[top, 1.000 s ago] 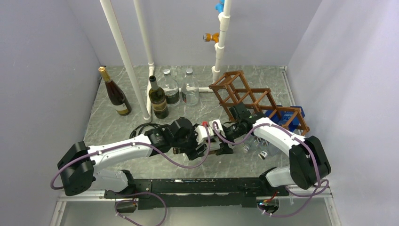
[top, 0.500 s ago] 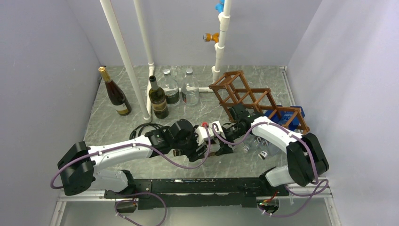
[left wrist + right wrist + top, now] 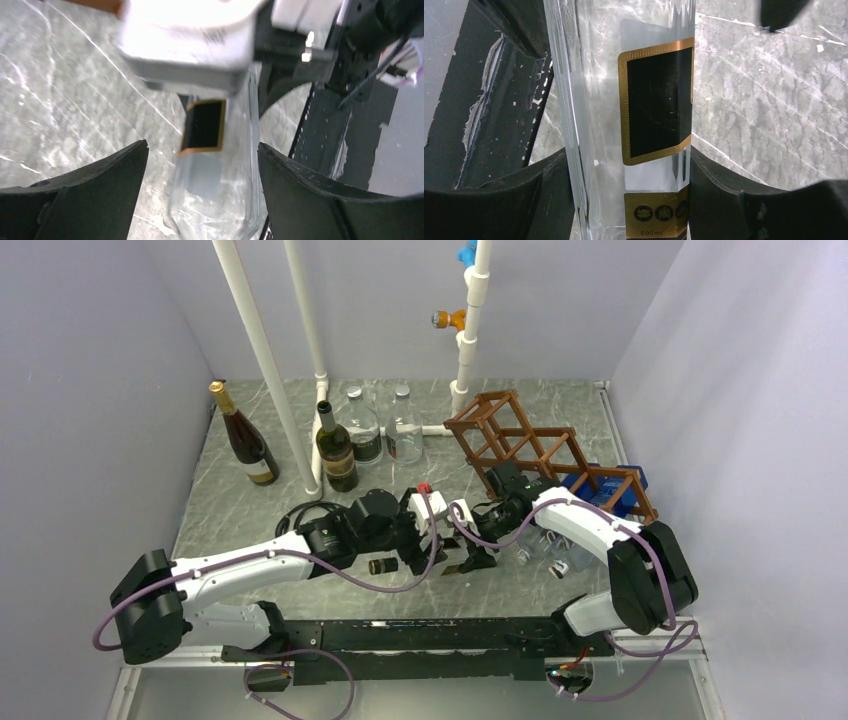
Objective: Take the wine bottle off the wine rack
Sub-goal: Pick up the wine bottle from the wine rack, then place the wine bottle at the center of the board.
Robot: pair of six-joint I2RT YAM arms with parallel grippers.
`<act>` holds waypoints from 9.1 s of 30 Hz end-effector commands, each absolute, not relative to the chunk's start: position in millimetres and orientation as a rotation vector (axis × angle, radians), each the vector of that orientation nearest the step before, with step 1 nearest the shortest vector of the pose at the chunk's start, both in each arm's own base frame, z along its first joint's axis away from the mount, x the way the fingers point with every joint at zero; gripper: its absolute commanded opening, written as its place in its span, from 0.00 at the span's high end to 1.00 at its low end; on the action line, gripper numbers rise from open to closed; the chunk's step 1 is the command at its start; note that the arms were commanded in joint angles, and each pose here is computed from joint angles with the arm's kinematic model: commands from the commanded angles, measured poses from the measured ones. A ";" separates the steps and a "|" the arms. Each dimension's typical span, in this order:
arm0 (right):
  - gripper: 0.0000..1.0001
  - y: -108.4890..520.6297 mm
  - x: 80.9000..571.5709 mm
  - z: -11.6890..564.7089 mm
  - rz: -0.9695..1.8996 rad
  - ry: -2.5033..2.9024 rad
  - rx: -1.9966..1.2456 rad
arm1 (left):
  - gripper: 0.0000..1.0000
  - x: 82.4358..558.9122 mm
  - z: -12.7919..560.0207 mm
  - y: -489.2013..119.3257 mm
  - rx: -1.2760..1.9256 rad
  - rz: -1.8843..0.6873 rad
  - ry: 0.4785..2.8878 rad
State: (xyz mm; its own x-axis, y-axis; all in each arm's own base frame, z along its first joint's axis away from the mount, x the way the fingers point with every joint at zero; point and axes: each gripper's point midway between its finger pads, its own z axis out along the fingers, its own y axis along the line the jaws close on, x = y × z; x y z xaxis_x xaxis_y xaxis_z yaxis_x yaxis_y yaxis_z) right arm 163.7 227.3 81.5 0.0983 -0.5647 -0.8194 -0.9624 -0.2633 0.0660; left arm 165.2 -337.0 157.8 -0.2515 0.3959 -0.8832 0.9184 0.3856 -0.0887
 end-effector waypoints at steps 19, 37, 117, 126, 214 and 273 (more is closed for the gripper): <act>1.00 242.8 166.0 114.7 1.150 1.376 -1.800 | 0.01 186.5 255.6 -273.1 0.599 -0.803 1.583; 1.00 248.0 180.7 147.7 1.287 1.409 -1.576 | 0.00 187.4 242.8 -208.4 -0.184 -0.998 1.753; 0.06 242.1 178.5 146.1 1.344 1.438 -1.519 | 1.00 215.6 266.2 -259.7 -0.201 -1.166 1.518; 0.02 238.4 170.0 160.2 1.310 1.347 -1.583 | 1.00 211.2 293.4 -240.6 -0.106 -1.053 1.489; 0.01 233.1 161.9 146.2 1.251 1.347 -1.683 | 1.00 339.0 353.0 168.2 -0.748 0.491 1.404; 0.01 232.4 162.4 141.1 1.235 1.365 -1.705 | 0.15 349.2 338.0 193.2 -0.940 0.333 1.450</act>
